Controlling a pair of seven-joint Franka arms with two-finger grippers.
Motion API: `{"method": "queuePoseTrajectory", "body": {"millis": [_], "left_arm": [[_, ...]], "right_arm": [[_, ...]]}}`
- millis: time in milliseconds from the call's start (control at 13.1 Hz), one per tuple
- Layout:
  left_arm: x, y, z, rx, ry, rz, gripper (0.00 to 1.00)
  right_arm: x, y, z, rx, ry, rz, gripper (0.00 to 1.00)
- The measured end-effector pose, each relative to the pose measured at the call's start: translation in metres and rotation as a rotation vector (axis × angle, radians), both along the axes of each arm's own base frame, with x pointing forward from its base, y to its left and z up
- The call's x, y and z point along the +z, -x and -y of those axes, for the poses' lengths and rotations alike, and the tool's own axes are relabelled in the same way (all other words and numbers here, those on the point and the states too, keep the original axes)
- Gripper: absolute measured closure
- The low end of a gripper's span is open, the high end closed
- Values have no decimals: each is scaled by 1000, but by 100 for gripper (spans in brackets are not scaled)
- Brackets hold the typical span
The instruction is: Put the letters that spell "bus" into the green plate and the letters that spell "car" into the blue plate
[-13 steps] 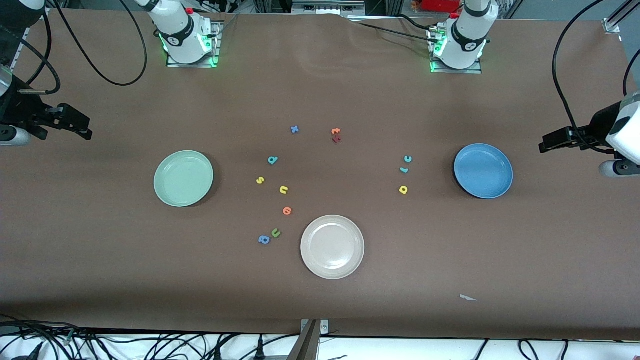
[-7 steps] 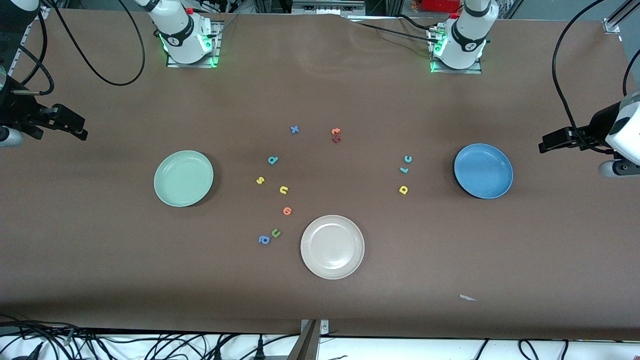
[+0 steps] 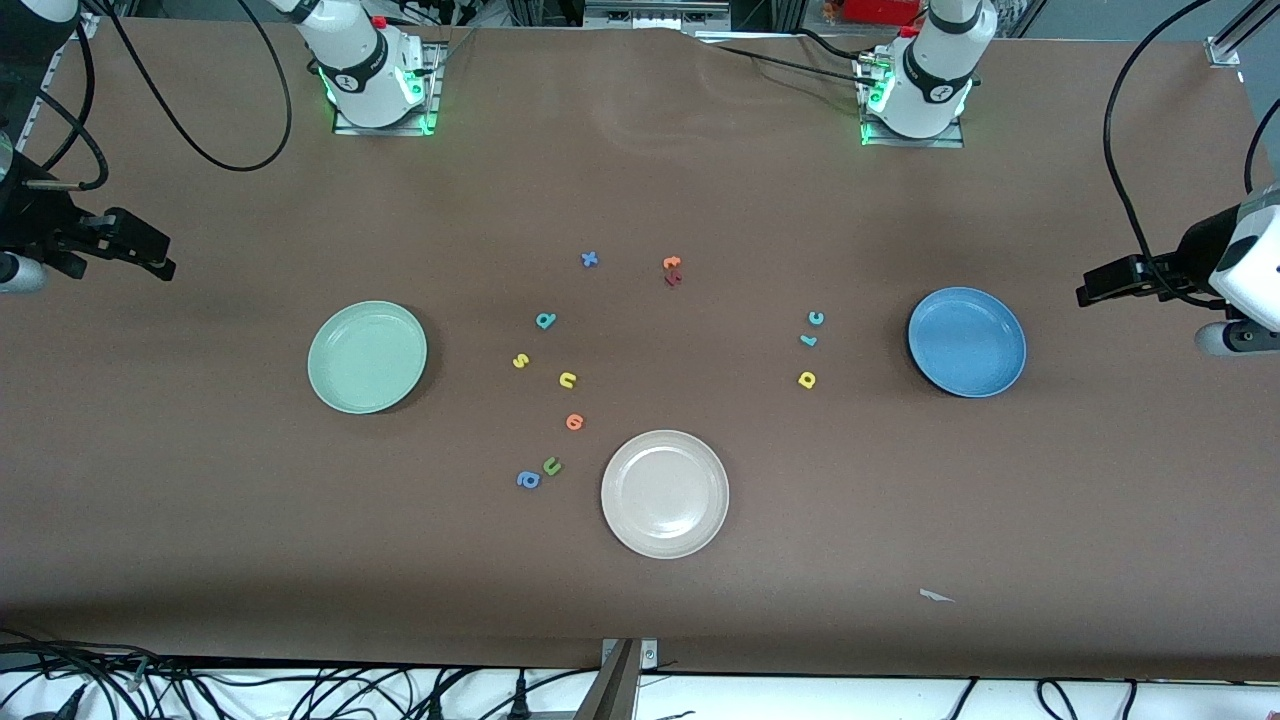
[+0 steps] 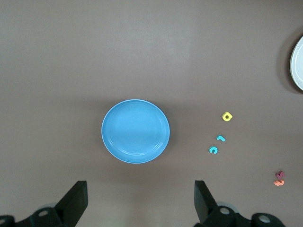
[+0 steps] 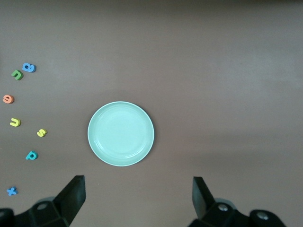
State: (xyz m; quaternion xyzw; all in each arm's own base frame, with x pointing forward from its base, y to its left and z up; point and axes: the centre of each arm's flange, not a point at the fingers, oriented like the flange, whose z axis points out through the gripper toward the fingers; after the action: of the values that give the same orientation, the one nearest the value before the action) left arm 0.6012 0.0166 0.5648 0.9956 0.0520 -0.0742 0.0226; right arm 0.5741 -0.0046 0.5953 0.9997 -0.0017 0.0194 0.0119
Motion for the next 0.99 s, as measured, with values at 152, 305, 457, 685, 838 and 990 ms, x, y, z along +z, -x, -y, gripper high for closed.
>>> {"method": "queuePoseTrajectory", "body": {"millis": [152,305,457,685,838,990], "left_arm": [[-1,0,0,0,0,-1,1],[-1,0,0,0,0,-2,1],[-2,0,0,0,0,-4,2],[-2,0,0,0,0,-4,1],[-2,0,0,0,0,-5,1],[-3,0,0,0,0,-6,0]], "right_arm": [[0,0,0,0,0,0,0],[0,0,0,0,0,-1,0],[0,0,0,0,0,-2,0],[0,0,0,0,0,-4,0],[0,0,0,0,0,-4,0],[0,0,0,0,0,-4,0]]}}
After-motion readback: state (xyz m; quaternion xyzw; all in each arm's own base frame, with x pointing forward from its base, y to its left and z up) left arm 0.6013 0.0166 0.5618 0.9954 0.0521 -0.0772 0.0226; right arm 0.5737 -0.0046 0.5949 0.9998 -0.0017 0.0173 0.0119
